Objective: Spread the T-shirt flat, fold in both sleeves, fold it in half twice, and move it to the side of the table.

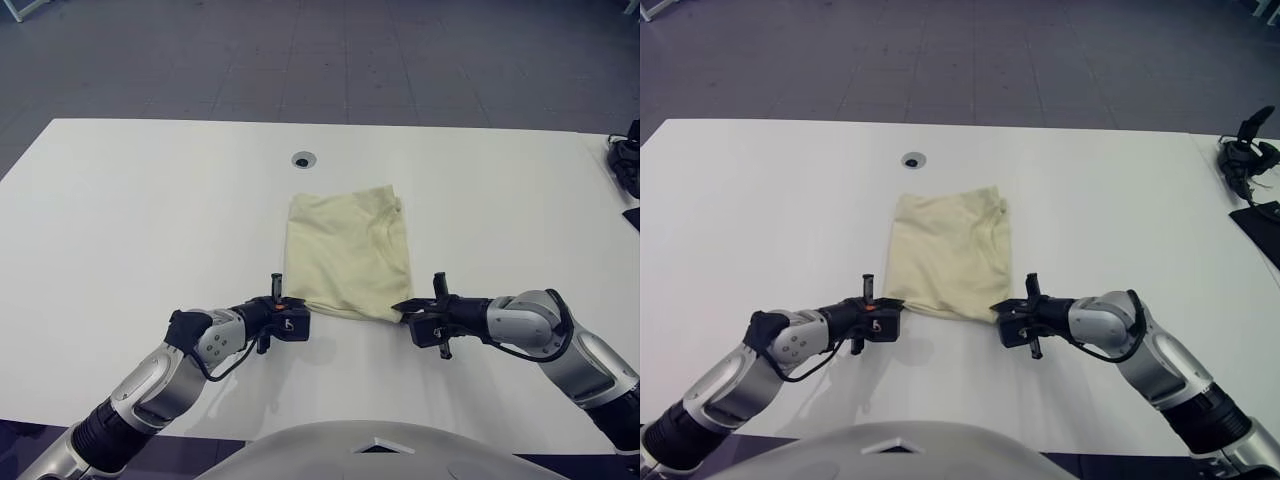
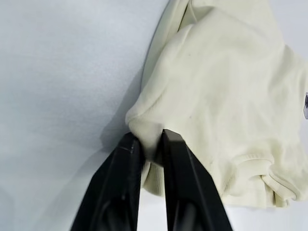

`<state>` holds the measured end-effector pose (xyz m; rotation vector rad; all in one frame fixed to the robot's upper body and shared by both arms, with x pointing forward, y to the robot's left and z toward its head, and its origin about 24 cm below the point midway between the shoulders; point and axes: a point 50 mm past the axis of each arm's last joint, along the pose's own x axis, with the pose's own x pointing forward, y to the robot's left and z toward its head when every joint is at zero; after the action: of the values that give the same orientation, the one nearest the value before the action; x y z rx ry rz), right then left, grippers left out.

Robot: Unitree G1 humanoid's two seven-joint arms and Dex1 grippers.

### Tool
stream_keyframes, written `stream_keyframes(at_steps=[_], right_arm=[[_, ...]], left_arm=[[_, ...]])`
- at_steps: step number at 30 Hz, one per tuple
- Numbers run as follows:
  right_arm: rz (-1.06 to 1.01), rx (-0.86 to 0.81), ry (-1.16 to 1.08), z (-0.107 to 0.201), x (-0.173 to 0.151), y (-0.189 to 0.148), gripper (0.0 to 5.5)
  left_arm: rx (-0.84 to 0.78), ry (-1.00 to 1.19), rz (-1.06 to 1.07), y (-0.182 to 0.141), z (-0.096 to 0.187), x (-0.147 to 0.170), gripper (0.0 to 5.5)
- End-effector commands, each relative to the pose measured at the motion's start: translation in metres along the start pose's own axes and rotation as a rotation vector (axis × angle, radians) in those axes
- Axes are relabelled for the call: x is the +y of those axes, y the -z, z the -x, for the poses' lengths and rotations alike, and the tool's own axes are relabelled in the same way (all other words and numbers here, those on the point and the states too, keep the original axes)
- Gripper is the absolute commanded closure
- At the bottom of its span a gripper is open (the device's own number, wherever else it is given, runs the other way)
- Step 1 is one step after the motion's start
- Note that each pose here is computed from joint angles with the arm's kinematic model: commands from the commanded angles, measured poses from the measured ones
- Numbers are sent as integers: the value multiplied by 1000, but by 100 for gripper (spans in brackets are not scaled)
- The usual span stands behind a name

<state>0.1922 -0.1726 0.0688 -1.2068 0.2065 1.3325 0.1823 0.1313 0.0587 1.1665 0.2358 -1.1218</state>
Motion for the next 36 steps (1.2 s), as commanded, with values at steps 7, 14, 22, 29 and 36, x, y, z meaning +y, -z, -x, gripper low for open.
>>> stream_keyframes(at_steps=[7,14,22,29,36], right_arm=[[-60,-14,-28,1,-1,3,549],[-321,-59,-196,24,0,0,549],[-533,-117,-430,42,14,-15,549],[-589,-174,-319,56,-31,-16,549],[-523,-205,-142,53,-99,-8,549]], left_arm=[[-19,103,62,-4,1,-10,550],[-38,235,64,-6,25,-12,550],[-177,471,191,-33,55,-26,550],[-256,410,276,-34,72,17,550],[-257,279,270,-20,89,72,550]])
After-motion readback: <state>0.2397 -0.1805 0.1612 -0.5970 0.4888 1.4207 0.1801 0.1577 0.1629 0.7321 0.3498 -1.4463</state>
